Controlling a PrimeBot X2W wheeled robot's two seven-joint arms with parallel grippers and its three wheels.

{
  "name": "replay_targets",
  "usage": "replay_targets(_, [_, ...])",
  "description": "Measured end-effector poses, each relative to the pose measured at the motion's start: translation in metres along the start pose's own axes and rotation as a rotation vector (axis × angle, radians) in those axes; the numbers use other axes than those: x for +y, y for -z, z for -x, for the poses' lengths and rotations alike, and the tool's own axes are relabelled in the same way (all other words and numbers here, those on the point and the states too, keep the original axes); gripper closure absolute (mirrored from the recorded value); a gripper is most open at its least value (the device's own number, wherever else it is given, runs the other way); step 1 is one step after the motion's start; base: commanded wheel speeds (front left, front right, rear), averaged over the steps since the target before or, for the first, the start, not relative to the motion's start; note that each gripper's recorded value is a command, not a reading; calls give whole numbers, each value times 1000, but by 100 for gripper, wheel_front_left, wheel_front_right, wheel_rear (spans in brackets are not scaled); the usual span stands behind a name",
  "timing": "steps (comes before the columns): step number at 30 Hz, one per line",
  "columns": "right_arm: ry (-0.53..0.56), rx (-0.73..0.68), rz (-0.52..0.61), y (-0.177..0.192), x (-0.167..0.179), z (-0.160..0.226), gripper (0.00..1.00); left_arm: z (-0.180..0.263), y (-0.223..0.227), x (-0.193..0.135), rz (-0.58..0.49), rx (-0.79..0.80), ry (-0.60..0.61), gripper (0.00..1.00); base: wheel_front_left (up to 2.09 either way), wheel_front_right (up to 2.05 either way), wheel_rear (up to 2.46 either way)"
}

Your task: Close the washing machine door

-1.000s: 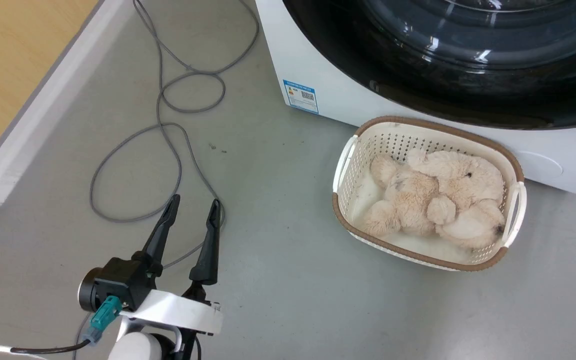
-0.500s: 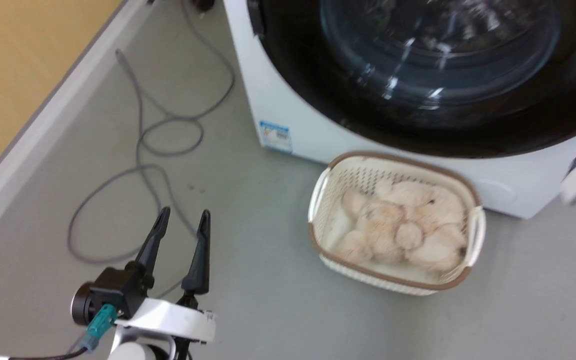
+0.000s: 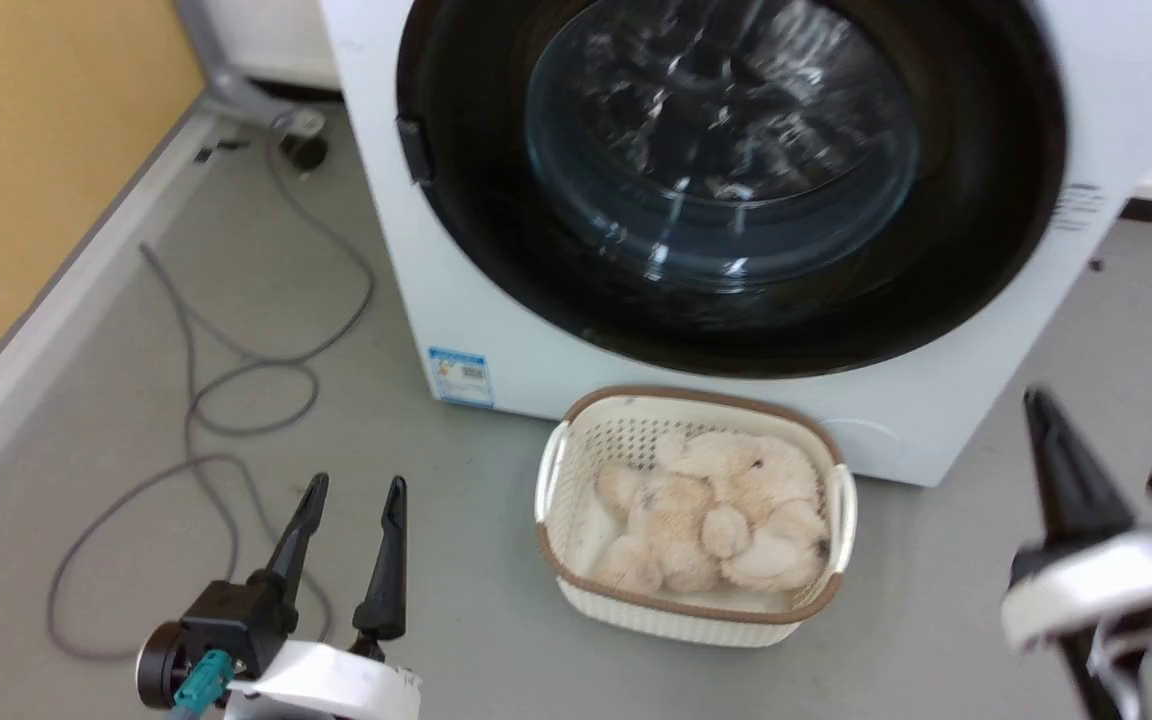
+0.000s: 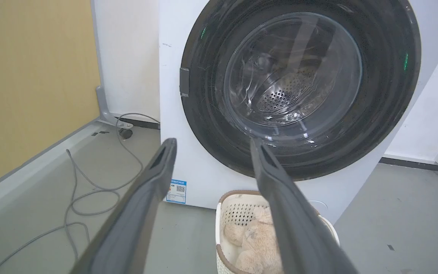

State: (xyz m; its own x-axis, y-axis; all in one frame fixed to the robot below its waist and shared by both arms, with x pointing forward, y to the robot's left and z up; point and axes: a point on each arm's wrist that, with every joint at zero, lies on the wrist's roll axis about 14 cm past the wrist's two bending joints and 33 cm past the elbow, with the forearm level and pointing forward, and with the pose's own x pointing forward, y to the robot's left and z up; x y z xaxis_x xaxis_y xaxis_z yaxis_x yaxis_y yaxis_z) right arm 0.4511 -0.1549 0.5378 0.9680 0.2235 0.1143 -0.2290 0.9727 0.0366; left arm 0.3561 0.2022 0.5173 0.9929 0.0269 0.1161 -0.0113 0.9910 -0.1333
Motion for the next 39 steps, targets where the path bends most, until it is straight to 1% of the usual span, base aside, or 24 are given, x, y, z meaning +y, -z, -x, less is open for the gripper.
replay_targets(4, [48,-12,-18,0,4,36,100,3,2,-10,7,6,29,0,0,0,0])
replay_targets(8, [88,-20,-13,-2,5,63,100,6,6,-19,-2,18,60,0,0,0,0])
replay_targets(9, [100,-20,-10,-3,4,68,87,7,7,-21,-4,22,65,0,0,0,0])
replay_targets(10, [111,-22,-9,-4,2,73,10,8,8,-23,-5,24,70,0,0,0,0])
replay_targets(11, [118,-19,-7,-3,2,77,0,8,9,-24,-5,26,74,0,0,0,0])
replay_targets(15, [134,5,-2,4,0,90,0,10,13,-31,-29,42,101,0,0,0,0])
replay_targets(19, [138,21,-17,10,0,94,0,11,16,-33,-30,51,108,0,0,0,0])
replay_targets(39, [126,32,-29,19,6,96,0,10,18,-30,-53,56,90,0,0,0,0])
